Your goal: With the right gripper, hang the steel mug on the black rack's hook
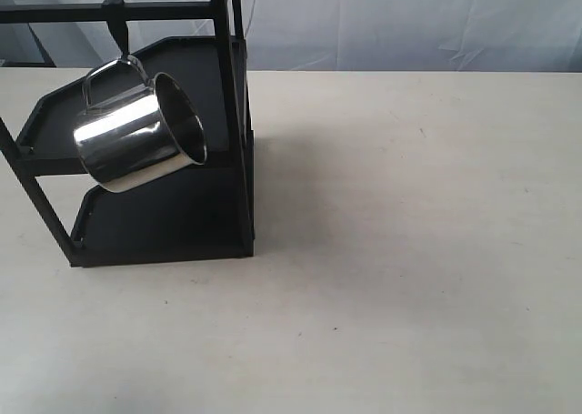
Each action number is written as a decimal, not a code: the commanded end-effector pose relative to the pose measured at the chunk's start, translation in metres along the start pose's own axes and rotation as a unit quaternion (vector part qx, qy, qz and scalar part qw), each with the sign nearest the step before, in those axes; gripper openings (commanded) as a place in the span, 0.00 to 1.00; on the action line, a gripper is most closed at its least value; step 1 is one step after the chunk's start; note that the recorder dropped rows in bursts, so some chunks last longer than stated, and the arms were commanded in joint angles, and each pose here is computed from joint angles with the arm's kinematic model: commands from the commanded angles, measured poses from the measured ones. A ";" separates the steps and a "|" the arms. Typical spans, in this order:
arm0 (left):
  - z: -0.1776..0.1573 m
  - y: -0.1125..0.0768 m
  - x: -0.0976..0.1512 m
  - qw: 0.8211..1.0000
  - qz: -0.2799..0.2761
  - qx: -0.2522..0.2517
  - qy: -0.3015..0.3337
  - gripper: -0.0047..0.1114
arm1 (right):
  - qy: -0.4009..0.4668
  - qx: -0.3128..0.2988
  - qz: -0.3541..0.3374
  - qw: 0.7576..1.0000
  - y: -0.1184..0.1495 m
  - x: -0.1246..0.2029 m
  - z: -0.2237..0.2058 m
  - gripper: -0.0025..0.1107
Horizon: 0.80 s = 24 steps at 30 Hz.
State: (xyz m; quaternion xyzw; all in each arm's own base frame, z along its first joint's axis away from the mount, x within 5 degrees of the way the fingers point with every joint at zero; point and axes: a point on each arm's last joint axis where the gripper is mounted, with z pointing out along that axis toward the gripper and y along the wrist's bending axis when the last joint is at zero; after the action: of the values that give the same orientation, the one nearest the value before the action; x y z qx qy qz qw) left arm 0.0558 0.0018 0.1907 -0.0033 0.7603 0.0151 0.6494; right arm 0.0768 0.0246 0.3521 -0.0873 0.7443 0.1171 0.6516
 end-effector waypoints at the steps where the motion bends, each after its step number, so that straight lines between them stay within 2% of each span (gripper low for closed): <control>1: -0.001 0.000 -0.002 1.000 0.003 0.000 -0.007 0.05 | -0.009 0.087 0.001 0.996 -0.013 0.041 -0.010 0.01; 4: -0.001 0.000 -0.002 1.000 0.003 0.000 -0.007 0.05 | 0.003 0.116 0.008 0.993 -0.016 0.066 -0.012 0.01; 8: -0.001 0.000 -0.002 1.000 0.003 0.000 -0.007 0.05 | 0.028 0.119 0.014 0.992 -0.018 0.086 -0.008 0.01; 18: -0.001 0.000 -0.002 1.000 0.003 0.000 -0.007 0.05 | 0.049 0.135 0.019 0.989 -0.022 0.116 -0.008 0.01; 24: -0.001 0.000 -0.002 1.000 0.003 0.000 -0.007 0.05 | 0.061 0.152 0.046 0.985 -0.025 0.137 -0.009 0.01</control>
State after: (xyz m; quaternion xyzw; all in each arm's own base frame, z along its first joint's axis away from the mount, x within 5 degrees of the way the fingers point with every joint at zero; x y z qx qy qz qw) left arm 0.0558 0.0018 0.1907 -0.0033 0.7603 0.0151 0.6494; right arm 0.0576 0.0025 0.2240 0.0304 0.7942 0.0302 0.6062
